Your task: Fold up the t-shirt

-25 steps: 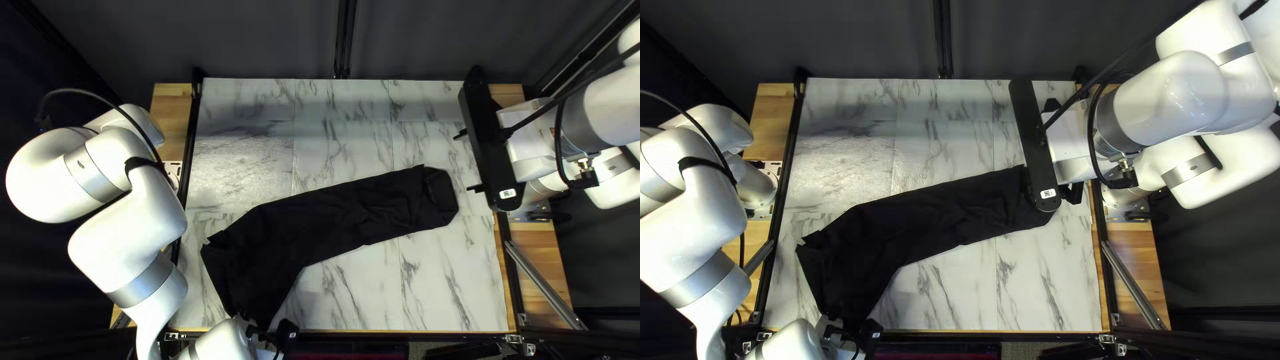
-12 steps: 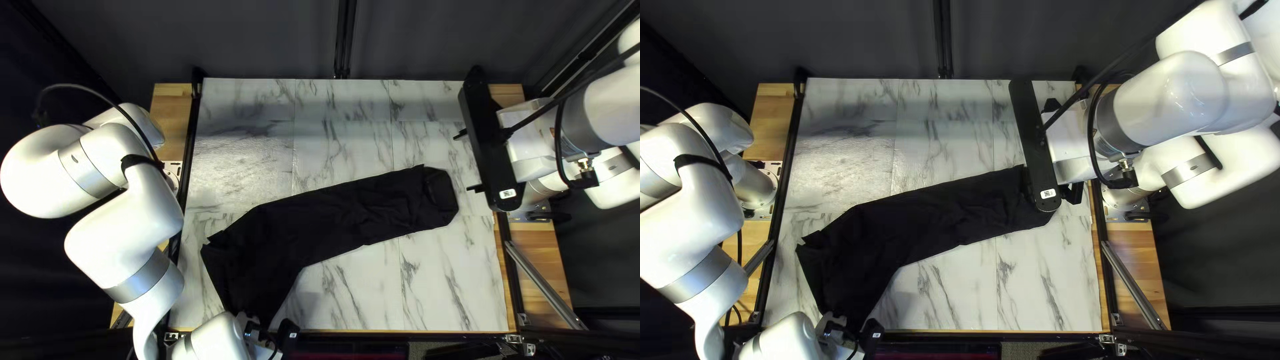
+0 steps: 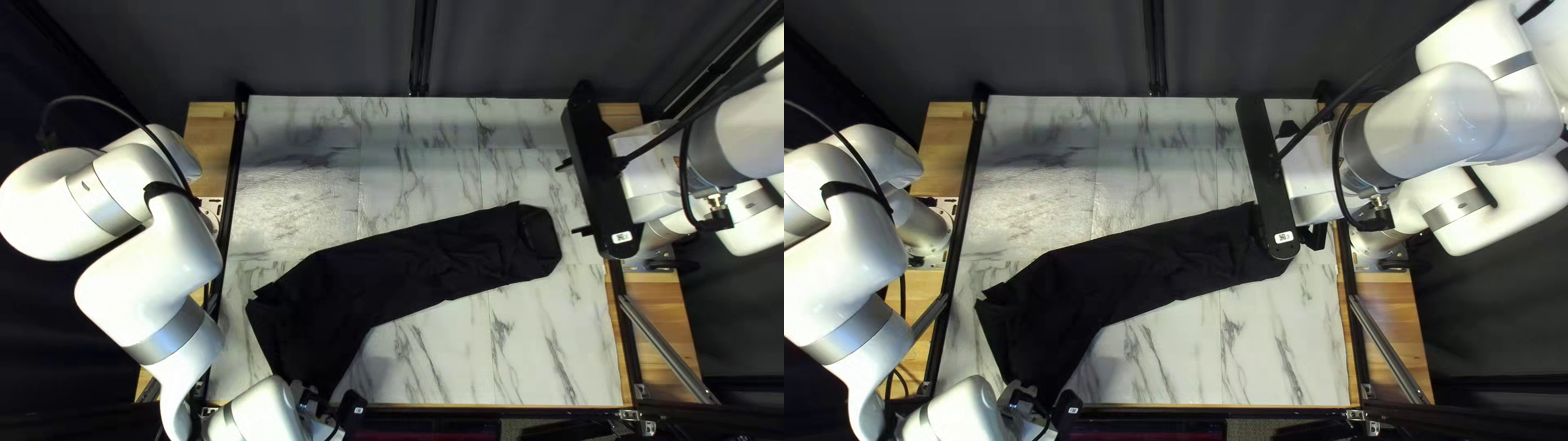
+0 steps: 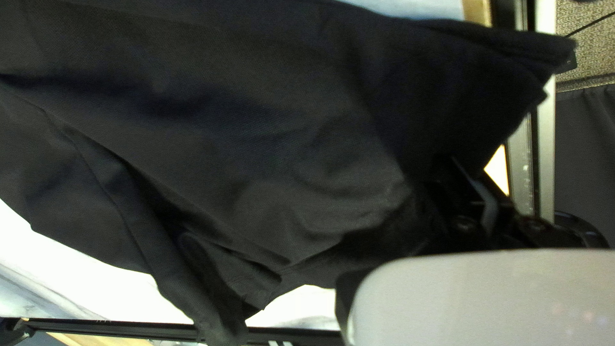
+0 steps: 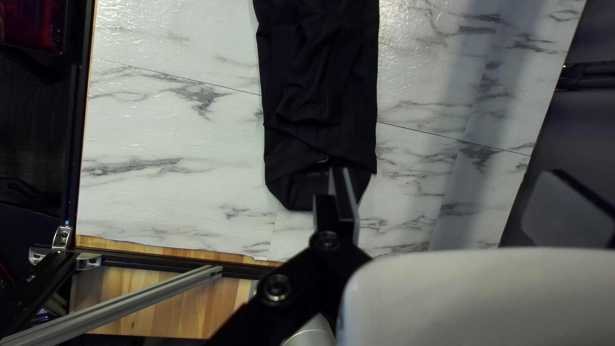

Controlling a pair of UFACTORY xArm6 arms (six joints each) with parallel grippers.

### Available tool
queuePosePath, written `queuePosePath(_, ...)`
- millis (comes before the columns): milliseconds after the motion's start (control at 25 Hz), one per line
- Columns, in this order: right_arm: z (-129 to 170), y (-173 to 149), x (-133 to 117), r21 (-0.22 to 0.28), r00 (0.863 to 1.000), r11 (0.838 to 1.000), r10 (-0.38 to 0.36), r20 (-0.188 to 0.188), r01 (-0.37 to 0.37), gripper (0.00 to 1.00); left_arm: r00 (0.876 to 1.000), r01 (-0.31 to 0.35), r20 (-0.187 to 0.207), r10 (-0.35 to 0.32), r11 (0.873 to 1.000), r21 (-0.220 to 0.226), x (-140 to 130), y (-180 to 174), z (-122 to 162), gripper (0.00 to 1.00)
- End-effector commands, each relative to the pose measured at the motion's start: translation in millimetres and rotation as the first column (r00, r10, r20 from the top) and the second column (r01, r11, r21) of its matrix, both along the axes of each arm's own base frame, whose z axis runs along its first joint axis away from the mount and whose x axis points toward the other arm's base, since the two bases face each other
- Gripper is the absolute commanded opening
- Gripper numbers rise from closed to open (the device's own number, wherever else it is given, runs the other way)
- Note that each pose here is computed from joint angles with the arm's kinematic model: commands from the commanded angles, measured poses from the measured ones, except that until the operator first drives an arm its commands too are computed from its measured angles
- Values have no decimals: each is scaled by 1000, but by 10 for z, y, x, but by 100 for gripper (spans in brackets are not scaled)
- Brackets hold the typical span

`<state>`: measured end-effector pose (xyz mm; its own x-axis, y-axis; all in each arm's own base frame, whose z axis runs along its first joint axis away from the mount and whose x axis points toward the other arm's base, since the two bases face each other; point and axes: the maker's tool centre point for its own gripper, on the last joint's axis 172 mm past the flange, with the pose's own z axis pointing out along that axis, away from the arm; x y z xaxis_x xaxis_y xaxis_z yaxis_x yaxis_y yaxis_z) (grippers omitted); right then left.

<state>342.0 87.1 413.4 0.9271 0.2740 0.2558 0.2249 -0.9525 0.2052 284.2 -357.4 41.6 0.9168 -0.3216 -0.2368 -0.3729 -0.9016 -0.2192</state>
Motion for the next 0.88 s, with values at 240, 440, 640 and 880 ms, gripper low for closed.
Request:
queuePosePath(240,0,0,0,0,1000,1000,0,0,0,100,999,41,-2,-42,998,-36,85,39,141,100)
queuePosePath(440,0,0,0,0,1000,1000,0,0,0,100,998,69,-12,-69,997,-33,126,303,579,100)
queuePosePath(640,0,0,0,0,1000,1000,0,0,0,100,997,71,5,-71,997,15,189,856,897,100)
queuePosePath(880,0,0,0,0,1000,1000,0,0,0,100,995,73,68,-76,996,47,356,1504,857,100)
